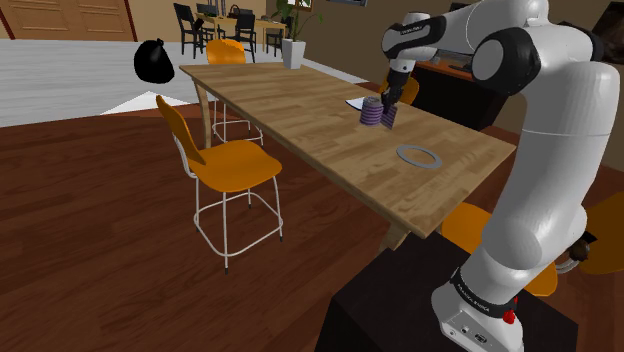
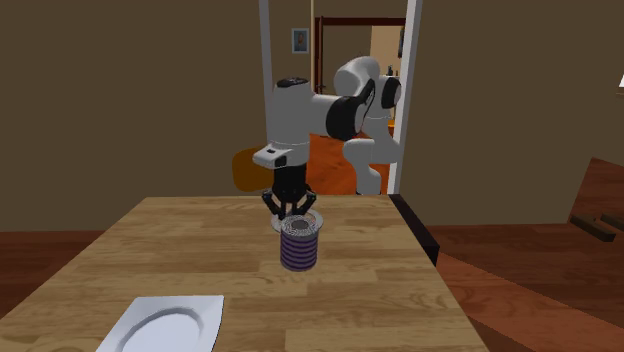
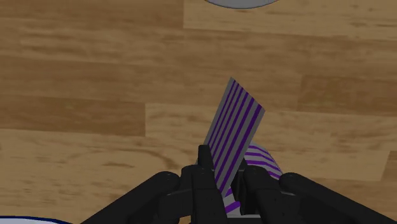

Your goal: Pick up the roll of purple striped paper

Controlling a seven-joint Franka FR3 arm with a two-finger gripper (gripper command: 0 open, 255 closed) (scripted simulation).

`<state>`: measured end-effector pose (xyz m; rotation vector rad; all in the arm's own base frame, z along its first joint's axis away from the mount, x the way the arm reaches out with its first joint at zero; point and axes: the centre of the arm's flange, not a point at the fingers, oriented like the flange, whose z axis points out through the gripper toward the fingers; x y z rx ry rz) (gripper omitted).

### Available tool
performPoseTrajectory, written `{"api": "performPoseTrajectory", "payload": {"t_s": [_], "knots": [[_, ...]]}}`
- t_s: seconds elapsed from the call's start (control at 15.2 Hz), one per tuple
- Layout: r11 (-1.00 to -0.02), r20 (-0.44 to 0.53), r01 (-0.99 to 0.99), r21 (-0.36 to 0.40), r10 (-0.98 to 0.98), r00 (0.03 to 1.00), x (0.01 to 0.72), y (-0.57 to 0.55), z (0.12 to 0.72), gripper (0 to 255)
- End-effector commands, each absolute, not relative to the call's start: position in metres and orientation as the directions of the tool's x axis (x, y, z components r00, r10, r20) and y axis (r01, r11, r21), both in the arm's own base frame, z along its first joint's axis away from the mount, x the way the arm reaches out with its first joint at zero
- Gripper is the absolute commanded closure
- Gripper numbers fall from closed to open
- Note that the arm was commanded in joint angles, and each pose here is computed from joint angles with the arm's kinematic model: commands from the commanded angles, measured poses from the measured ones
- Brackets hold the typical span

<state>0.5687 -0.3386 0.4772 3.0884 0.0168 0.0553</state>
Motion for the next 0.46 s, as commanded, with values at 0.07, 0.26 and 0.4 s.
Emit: {"api": "performPoseTrajectory", "payload": {"t_s": [0.07, 0.26, 0.4], "knots": [[-0.999, 0.036, 0.010, 0.053, 0.012, 0.999, 0.568, -0.338, 0.494, 255], [-0.999, 0.036, 0.010, 0.053, 0.012, 0.999, 0.568, -0.338, 0.510, 255], [-0.999, 0.036, 0.010, 0.053, 0.012, 0.999, 0.568, -0.338, 0.511, 255]]}}
